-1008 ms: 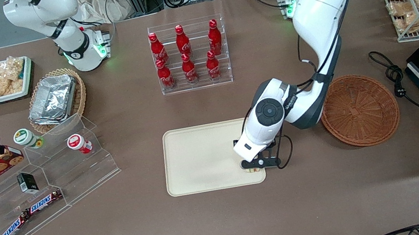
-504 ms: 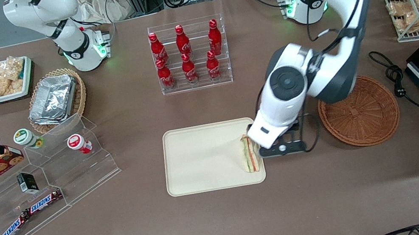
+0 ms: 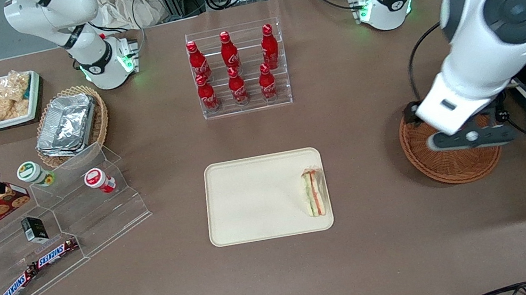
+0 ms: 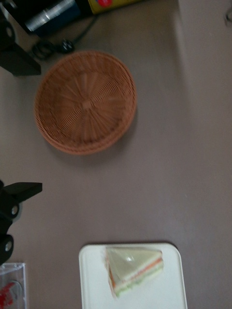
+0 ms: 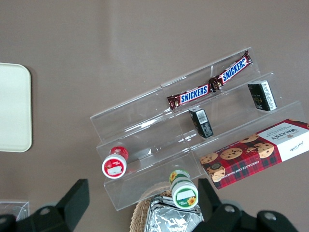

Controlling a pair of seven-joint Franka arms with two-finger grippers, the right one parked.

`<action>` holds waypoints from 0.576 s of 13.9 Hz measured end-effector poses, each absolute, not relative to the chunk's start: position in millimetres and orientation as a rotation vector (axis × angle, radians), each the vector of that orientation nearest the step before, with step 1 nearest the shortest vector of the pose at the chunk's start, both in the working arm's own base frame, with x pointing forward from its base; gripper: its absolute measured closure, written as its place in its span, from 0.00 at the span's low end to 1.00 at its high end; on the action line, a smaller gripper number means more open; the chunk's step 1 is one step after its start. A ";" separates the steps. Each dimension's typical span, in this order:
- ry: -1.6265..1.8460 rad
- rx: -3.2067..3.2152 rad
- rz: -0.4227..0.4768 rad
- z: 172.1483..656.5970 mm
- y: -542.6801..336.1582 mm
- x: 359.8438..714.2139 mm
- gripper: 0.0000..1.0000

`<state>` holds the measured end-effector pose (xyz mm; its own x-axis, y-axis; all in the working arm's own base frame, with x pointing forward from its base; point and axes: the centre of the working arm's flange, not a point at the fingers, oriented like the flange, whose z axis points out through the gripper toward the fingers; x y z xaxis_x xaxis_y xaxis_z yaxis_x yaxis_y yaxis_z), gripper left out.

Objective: Place sandwich from basket to tray

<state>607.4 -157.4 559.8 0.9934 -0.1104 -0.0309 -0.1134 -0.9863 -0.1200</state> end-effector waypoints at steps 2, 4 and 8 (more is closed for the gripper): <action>0.114 -3.024 0.043 570.0 -118.2 610.1 0.00; 0.185 -3.035 0.050 579.6 -86.2 610.5 0.00; 0.201 -3.030 0.043 599.4 -56.2 602.0 0.00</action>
